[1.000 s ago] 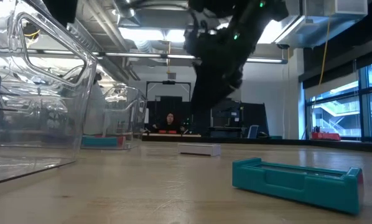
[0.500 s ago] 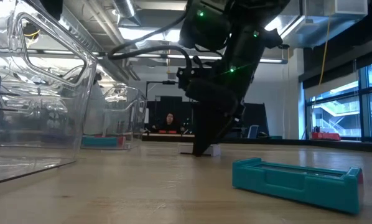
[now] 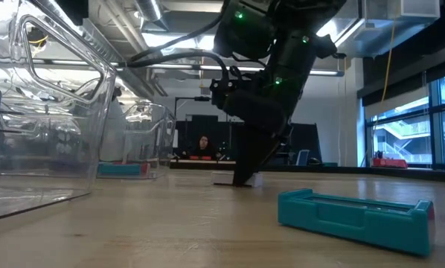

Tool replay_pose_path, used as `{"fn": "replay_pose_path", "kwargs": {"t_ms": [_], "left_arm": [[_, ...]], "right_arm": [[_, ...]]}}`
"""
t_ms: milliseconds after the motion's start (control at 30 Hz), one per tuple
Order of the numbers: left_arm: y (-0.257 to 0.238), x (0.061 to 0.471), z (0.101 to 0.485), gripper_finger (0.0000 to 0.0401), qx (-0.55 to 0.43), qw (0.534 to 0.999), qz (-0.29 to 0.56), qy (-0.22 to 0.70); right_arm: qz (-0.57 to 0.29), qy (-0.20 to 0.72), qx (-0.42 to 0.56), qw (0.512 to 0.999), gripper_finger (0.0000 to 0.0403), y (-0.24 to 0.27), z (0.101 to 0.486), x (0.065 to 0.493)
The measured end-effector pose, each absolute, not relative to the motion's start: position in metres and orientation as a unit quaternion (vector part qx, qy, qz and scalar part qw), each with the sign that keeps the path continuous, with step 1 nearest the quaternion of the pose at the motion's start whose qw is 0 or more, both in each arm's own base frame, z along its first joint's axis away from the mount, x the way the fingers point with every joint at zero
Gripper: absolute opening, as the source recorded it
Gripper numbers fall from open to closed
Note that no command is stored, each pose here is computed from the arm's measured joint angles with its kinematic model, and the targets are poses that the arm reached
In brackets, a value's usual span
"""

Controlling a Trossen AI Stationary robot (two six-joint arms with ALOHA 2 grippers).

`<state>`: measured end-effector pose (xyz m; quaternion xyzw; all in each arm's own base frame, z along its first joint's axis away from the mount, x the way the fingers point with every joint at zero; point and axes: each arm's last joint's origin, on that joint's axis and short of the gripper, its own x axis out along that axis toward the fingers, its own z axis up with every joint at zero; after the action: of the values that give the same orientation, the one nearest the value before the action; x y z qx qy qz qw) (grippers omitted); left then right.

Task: Pick & Place Office items
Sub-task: Put the white timer into the top transparent bin

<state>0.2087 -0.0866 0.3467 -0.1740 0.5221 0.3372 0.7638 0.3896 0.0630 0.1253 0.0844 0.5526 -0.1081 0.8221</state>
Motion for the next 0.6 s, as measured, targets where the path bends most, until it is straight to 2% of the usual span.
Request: {"fn": "replay_pose_path", "kwargs": {"t_ms": [200,333,433,600], "left_arm": [[-0.086,0.209,0.347,0.0169,-0.198,0.759,0.355,0.509],[-0.085,0.209,0.347,0.0169,-0.217,0.759,0.386,0.478],[-0.082,0.214,0.349,0.0173,-0.256,0.762,0.422,0.419],[-0.081,0.238,0.354,0.0193,-0.29,0.808,0.376,0.349]], "right_arm": [[-0.111,0.554,0.091,0.82,0.0153,0.056,0.139,0.384],[-0.116,0.507,0.079,0.851,0.0153,0.05,0.176,0.38],[-0.115,0.465,0.054,0.876,0.0153,0.048,0.205,0.375],[-0.1,0.377,0.016,0.921,0.0155,0.045,0.256,0.364]]}}
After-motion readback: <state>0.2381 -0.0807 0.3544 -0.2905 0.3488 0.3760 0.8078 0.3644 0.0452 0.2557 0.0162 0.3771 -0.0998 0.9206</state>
